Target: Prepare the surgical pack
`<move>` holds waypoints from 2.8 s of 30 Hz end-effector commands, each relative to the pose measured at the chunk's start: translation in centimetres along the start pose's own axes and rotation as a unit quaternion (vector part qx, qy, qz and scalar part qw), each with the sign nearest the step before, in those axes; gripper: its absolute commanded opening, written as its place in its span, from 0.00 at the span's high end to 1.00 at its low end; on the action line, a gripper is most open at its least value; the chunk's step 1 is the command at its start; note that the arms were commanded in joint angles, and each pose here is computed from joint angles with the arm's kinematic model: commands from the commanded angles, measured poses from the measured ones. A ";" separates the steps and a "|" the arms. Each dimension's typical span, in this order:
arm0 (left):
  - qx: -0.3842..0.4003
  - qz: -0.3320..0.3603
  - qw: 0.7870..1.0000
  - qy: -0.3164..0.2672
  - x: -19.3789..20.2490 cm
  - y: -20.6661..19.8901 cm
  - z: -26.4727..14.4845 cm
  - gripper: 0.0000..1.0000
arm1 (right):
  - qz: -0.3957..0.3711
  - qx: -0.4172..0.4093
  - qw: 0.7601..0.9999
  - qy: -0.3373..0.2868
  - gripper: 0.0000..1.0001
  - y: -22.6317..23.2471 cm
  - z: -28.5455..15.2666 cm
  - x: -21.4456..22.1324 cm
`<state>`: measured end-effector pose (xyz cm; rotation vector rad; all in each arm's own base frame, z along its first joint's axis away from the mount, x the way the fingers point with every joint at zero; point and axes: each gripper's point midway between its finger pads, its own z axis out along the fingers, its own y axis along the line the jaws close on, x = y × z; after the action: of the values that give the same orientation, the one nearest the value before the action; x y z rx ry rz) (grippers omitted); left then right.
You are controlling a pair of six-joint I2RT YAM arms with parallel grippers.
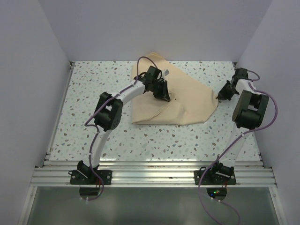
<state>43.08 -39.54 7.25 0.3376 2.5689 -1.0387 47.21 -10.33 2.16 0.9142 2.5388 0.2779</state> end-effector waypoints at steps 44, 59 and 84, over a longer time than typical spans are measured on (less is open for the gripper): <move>-0.244 -0.145 0.953 -0.108 4.5 17.0 -19.6 0.80 | -0.279 -0.333 0.901 -0.018 1.00 38.2 -21.1 16.4; -0.186 -0.157 0.969 -0.045 5.1 16.3 -12.4 0.83 | -0.316 -0.334 0.888 0.006 1.00 43.0 -17.8 25.2; -0.190 -0.161 0.967 -0.052 5.5 16.3 -12.8 0.82 | -0.260 -0.276 0.922 0.071 1.00 43.1 -8.2 33.9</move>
<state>39.78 -18.13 2.33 -0.2399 2.7580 -0.5725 44.35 41.32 11.22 -0.0139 2.5612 0.7564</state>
